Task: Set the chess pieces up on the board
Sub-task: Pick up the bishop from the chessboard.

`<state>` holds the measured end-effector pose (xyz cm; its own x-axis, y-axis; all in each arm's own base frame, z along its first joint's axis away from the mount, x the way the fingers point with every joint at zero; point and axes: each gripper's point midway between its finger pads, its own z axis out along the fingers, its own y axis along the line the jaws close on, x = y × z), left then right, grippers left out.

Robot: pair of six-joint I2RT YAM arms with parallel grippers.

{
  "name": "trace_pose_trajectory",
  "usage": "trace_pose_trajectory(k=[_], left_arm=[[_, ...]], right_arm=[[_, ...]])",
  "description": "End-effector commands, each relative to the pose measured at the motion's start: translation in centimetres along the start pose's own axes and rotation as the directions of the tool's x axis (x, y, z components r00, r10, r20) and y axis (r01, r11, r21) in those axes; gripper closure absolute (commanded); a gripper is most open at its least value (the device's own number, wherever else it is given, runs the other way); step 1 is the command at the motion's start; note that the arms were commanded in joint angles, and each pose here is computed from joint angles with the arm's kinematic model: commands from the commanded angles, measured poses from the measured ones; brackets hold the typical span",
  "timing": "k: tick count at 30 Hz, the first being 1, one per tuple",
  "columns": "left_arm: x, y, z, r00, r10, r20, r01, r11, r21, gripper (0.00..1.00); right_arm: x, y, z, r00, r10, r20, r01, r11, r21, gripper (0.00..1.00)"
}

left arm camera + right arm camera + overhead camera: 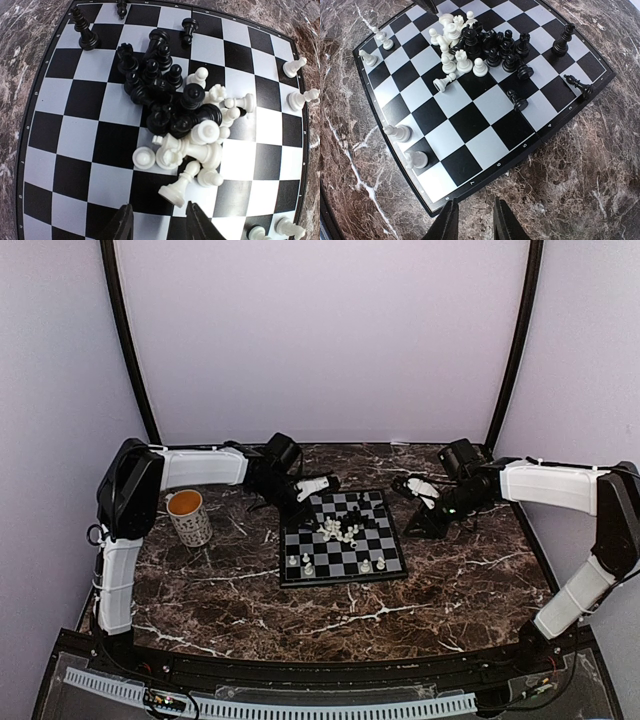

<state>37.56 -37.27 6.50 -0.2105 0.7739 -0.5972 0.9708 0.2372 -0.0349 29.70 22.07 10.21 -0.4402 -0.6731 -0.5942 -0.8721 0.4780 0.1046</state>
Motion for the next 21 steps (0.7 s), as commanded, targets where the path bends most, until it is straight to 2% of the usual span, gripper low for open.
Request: trace_pose_trajectory(k=[1,11,21], left_arm=[[0.4,-0.8,0.5,0.999,0.041,0.001,-0.041,0.998,0.049,0.61],[-0.3,-2.3,1.0,0.997,0.057,0.046,-0.063,0.990,0.126,0.59],[0.5,-2.7,2.8,0.995,0.103,0.010,-0.103,0.989,0.104,0.60]], right_arm=[[-0.6,-0.1,-0.7,1.000,-0.013,0.020,0.013,1.000,0.012,0.75],[-0.5,-0.1,-0.2,1.000,-0.008,0.011,0.008,1.000,-0.002,0.75],[-0.6,-0.1,0.2,1.000,0.001,0.003,-0.001,1.000,-0.020,0.75]])
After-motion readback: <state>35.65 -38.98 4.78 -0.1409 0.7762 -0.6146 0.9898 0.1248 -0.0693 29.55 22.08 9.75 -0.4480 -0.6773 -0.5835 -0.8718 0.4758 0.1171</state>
